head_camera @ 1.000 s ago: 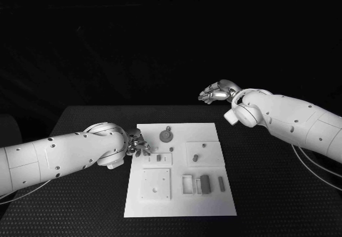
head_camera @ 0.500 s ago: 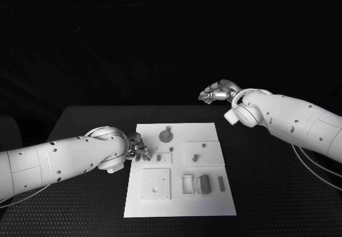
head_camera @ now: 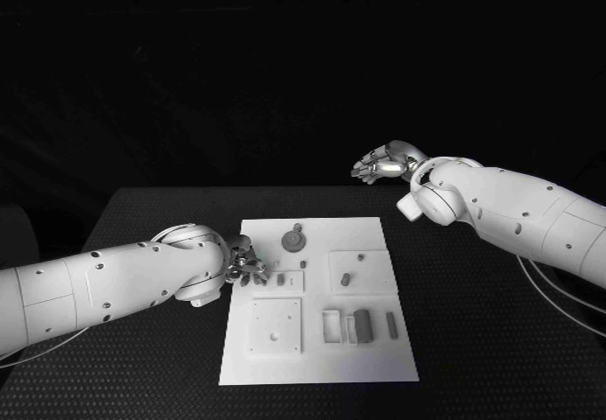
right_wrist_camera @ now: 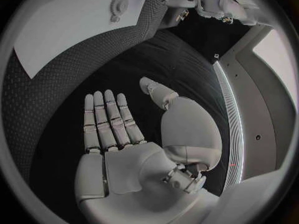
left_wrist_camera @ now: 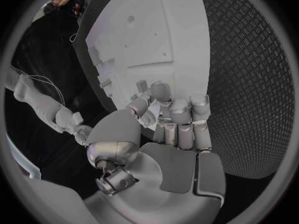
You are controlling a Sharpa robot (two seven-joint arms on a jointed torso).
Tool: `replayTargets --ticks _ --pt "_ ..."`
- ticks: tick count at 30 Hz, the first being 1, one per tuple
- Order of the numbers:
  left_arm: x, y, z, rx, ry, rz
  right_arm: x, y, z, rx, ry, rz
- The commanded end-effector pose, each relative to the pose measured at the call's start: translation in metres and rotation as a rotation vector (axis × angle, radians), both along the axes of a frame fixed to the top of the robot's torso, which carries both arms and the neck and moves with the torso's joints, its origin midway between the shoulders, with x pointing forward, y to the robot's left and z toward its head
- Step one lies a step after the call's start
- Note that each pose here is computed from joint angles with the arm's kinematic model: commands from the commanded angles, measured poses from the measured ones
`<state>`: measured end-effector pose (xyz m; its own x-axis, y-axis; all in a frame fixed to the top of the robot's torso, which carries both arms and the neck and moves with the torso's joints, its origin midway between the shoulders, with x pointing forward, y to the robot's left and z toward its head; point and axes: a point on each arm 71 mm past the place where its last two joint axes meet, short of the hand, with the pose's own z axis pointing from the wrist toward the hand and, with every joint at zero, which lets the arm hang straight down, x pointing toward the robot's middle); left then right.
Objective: Assemble the parts on the task board
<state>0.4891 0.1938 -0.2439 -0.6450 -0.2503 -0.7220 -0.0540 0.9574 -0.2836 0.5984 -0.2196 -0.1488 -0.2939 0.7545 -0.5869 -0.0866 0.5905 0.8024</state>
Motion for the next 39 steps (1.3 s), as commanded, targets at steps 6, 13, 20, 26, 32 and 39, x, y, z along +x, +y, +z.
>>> replayTargets --ticks 6,13,20,26,32,39 --pt "0.0001 -0.0031 -0.0010 0.017 -0.005 -0.021 -0.0009 0.0025 0.0001 0.004 0.001 0.022" --pt "-0.0001 -0.0044 -0.0014 0.034 -0.019 -0.031 -0.0012 0.0026 0.0002 0.004 0.001 0.023" --pt "0.0000 -0.0040 -0.0029 0.038 -0.015 -0.028 -0.0012 0.0026 0.0001 0.004 0.002 0.024" --pt "-0.0001 -0.0041 -0.0041 0.046 -0.011 -0.028 -0.0013 0.0024 -0.0002 0.008 0.007 0.024" --pt "0.0006 -0.0032 -0.0045 0.052 -0.012 -0.024 -0.0019 0.0042 -0.0002 0.009 0.008 0.031" --pt "0.0003 -0.0039 -0.0060 0.055 -0.007 -0.025 -0.0023 0.0048 -0.0012 0.011 0.012 0.035"
